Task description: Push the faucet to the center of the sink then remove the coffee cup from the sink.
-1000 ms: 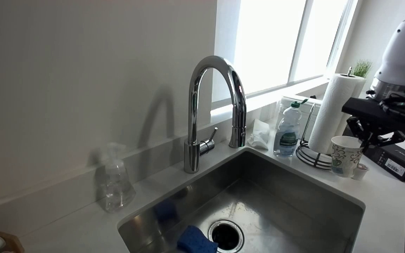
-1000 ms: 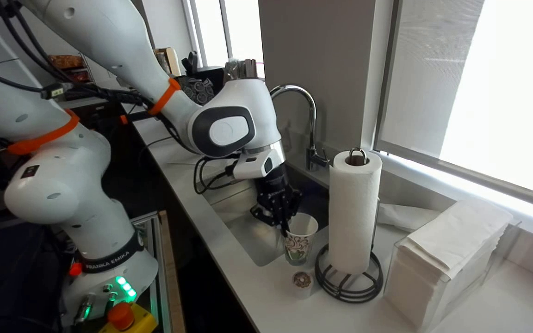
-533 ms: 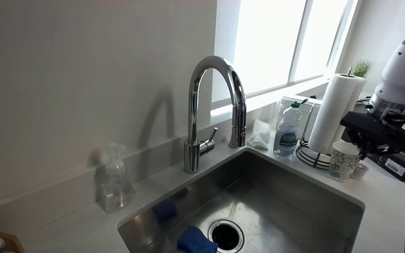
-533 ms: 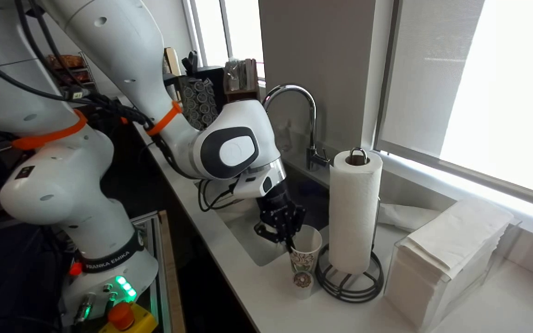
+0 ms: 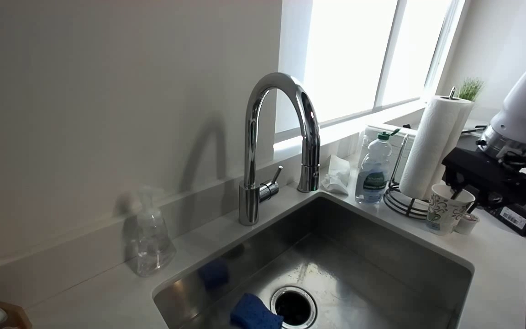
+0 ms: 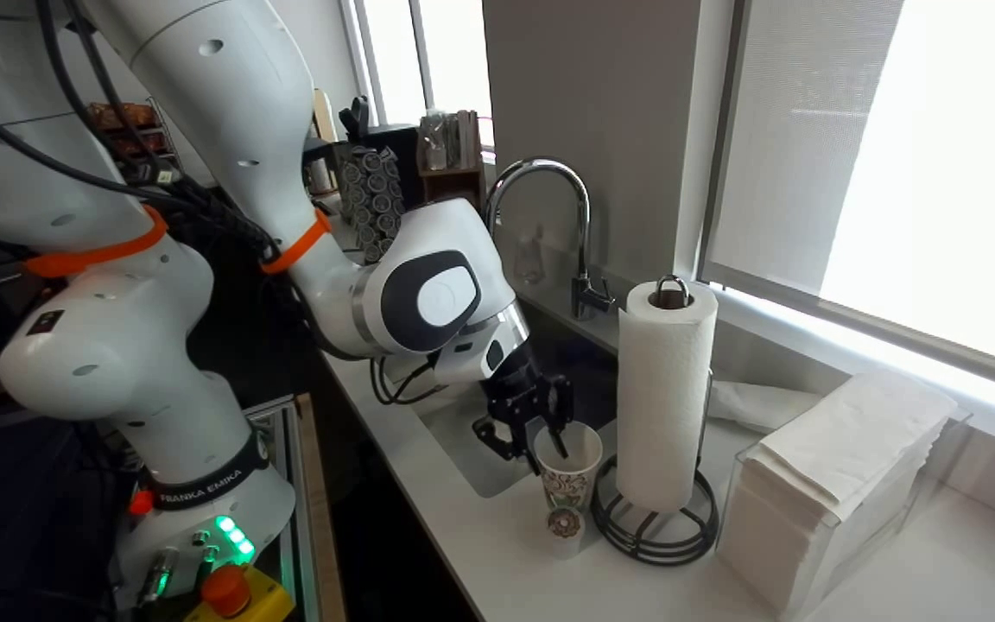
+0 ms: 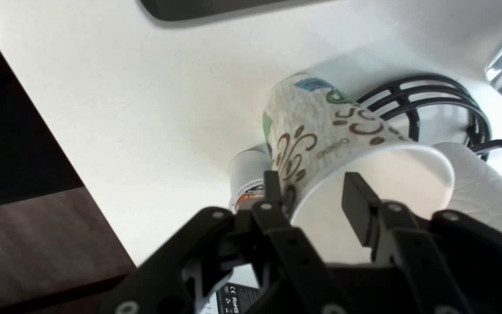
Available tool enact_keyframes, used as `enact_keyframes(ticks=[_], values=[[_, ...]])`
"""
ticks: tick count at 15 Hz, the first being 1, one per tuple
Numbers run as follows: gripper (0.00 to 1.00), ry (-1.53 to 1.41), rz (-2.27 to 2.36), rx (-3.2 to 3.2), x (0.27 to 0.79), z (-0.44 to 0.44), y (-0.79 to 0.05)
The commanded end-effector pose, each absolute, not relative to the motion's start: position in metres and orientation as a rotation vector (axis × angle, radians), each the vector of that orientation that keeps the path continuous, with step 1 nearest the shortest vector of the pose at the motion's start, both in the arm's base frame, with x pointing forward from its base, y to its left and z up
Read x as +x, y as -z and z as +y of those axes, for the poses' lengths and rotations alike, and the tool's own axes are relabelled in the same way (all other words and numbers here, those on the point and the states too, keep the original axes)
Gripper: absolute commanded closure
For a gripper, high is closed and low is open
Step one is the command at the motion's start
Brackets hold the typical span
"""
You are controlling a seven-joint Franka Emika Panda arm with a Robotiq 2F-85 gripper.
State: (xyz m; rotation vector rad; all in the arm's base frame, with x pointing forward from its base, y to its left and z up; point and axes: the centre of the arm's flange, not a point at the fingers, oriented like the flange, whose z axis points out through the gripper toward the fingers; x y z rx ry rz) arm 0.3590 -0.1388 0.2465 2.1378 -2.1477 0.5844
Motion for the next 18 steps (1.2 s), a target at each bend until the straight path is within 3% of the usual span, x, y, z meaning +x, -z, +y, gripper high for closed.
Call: enact_keyframes(ticks=[1, 4, 5, 18], values=[[0.26, -0.625, -2.183, 2.187, 0.327, -0.113, -0.268], [0.04, -0.674, -2.145, 2.197, 0.330, -0.102, -0.289], [0.01, -0.680, -2.126, 2.201, 0.330, -0.095, -0.300], [0.00, -0.342, -1.427, 2.912, 0.374, 0.048, -0.385]])
